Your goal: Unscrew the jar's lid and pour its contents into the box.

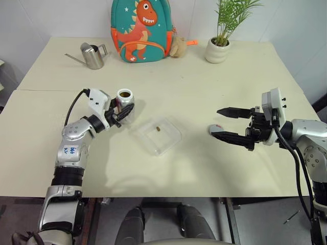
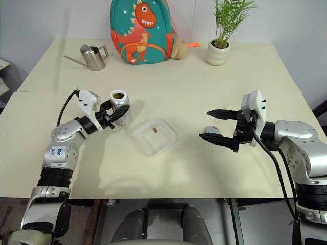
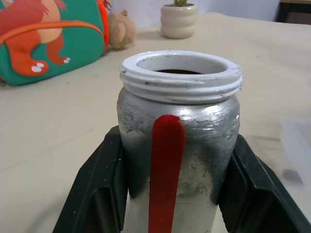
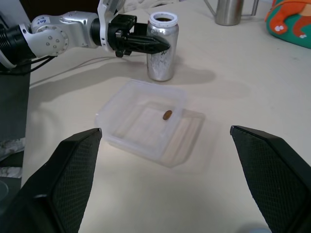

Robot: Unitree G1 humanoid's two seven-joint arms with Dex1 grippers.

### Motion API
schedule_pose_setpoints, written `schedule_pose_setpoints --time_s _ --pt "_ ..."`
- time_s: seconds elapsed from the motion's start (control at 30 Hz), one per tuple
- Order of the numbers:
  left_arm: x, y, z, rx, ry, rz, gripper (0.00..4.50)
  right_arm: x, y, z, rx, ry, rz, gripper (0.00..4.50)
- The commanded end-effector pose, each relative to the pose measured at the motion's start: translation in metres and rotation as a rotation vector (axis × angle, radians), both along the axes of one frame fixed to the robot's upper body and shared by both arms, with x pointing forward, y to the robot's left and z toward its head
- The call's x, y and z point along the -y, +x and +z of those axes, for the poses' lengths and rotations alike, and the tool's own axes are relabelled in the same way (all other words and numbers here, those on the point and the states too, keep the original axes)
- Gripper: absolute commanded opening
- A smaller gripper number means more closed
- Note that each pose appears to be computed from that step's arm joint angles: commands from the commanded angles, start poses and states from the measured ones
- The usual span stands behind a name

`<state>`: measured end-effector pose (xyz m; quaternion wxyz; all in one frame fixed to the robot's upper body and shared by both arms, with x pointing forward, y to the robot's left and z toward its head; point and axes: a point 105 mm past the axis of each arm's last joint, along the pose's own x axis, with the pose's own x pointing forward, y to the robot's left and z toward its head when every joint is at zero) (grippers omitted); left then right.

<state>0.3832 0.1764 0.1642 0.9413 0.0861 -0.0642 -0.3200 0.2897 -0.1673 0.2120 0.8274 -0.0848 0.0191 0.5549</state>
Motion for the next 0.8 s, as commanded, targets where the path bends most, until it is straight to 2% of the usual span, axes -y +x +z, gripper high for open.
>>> schedule_pose_setpoints --time_s 0.03,0.17,0.2,0.53,0.8 --pt "-0.001 -0.006 0.015 0.067 -0.012 0.000 3.17 0.003 0.000 0.008 0.027 -0.018 0.007 4.50" --pt "0.002 -0.011 0.014 0.061 -0.005 -0.015 4.39 0.003 0.004 0.009 0.025 -0.025 0.014 4.50" --pt "0.002 -0.013 0.014 0.059 0.000 -0.021 4.47 0.003 0.005 0.010 0.026 -0.027 0.016 4.50" --pt "-0.010 -0.034 0.005 -0.007 0.093 -0.054 4.47 0.004 0.012 0.014 0.037 -0.037 0.019 4.50" --pt "-0.026 -0.037 0.012 -0.018 0.123 -0.078 4.47 0.012 0.010 0.018 0.047 -0.054 -0.008 4.50"
